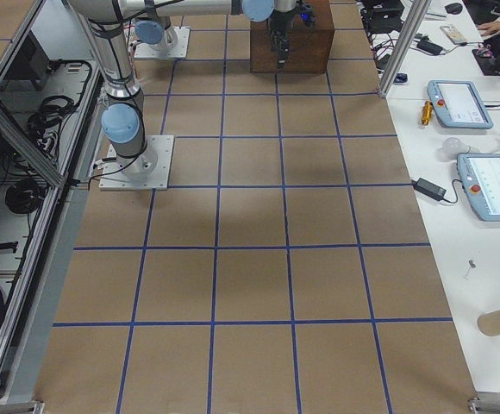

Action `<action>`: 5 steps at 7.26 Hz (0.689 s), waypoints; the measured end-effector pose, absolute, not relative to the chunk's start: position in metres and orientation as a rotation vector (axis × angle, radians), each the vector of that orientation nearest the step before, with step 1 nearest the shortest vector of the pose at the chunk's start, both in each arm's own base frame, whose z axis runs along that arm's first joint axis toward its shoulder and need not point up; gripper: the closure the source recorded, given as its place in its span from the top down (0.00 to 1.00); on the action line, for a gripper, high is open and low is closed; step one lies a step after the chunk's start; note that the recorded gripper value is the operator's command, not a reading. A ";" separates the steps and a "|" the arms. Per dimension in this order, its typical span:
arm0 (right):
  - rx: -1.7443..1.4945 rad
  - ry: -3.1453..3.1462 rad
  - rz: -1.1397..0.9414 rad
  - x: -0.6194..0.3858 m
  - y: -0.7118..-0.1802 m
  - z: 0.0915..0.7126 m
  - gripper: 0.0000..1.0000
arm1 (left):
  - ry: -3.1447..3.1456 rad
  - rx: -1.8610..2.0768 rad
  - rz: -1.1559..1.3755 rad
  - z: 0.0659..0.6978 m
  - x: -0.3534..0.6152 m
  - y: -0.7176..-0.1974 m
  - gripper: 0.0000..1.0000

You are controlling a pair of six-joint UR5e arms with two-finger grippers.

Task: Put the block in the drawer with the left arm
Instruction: 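Release the handle and raise the left gripper over the cabinet, then move the left gripper down over the yellow cube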

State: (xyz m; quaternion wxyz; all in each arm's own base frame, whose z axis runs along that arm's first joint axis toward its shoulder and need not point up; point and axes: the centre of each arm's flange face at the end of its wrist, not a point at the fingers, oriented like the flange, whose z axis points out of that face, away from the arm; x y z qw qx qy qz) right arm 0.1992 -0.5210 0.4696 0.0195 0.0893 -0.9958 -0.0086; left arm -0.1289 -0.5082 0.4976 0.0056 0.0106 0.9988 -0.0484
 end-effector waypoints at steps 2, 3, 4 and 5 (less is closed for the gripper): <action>0.278 -3.090 -0.027 0.199 -0.521 0.469 1.00 | 3.126 0.028 -0.158 0.500 -0.130 -0.506 1.00; 0.278 -3.090 -0.027 0.199 -0.521 0.469 1.00 | 3.126 0.027 -0.161 0.501 -0.130 -0.505 1.00; 0.277 -3.090 -0.027 0.199 -0.521 0.469 1.00 | 3.126 0.027 -0.162 0.501 -0.130 -0.504 1.00; 0.277 -3.090 -0.027 0.199 -0.521 0.469 1.00 | 3.125 0.028 -0.162 0.501 -0.129 -0.504 1.00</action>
